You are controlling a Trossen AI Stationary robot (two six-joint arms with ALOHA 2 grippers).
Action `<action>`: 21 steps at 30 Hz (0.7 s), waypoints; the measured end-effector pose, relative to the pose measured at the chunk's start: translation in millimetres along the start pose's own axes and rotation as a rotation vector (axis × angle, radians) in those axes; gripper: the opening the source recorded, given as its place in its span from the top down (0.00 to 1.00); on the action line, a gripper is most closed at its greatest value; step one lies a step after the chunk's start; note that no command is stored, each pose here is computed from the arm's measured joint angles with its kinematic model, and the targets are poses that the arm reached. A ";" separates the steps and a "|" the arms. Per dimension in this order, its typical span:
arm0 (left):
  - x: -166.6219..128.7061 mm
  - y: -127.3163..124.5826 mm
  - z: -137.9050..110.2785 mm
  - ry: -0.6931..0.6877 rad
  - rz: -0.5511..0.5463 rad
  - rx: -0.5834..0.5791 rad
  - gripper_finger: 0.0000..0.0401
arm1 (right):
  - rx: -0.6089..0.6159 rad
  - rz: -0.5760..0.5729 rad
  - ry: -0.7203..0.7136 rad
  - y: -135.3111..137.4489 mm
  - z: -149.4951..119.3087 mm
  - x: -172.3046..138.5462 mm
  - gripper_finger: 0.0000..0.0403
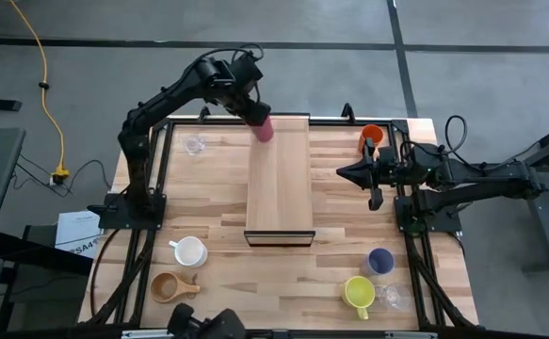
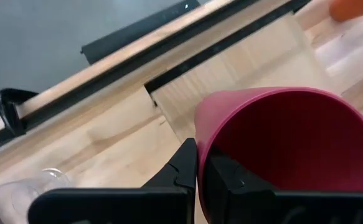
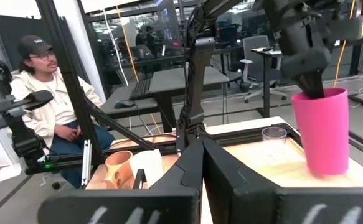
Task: Stack small to large cups/mugs on shelf
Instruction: Put the pink cup on the shelf
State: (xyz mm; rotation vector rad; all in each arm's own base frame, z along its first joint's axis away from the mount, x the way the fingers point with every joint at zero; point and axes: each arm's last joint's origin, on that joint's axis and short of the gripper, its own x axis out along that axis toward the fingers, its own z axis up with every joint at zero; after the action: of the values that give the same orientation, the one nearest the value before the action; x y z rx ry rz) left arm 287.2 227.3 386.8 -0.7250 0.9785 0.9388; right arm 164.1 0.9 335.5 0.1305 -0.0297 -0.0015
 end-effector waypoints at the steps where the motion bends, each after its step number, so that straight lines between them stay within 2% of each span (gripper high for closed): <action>1: 2.3 -0.3 0.0 0.006 0.013 0.002 1.00 | 0.000 0.000 0.000 0.0 0.0 0.0 1.00; 7: 3.7 -0.2 2.9 -0.036 0.052 -0.008 1.00 | 0.000 0.000 0.000 0.0 0.0 0.0 1.00; 14: 3.7 0.5 1.5 -0.022 0.061 0.002 0.99 | 0.000 0.000 0.000 0.0 0.0 0.0 1.00; 21: 3.8 0.5 2.4 -0.032 0.061 0.001 0.92 | 0.001 0.000 0.000 0.0 0.0 0.0 1.00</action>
State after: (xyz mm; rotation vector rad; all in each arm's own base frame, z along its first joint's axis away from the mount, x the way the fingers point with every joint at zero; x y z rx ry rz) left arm 288.5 230.8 384.3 -0.6802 0.9774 1.0003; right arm 164.1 0.9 335.5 0.1320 -0.0298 -0.0019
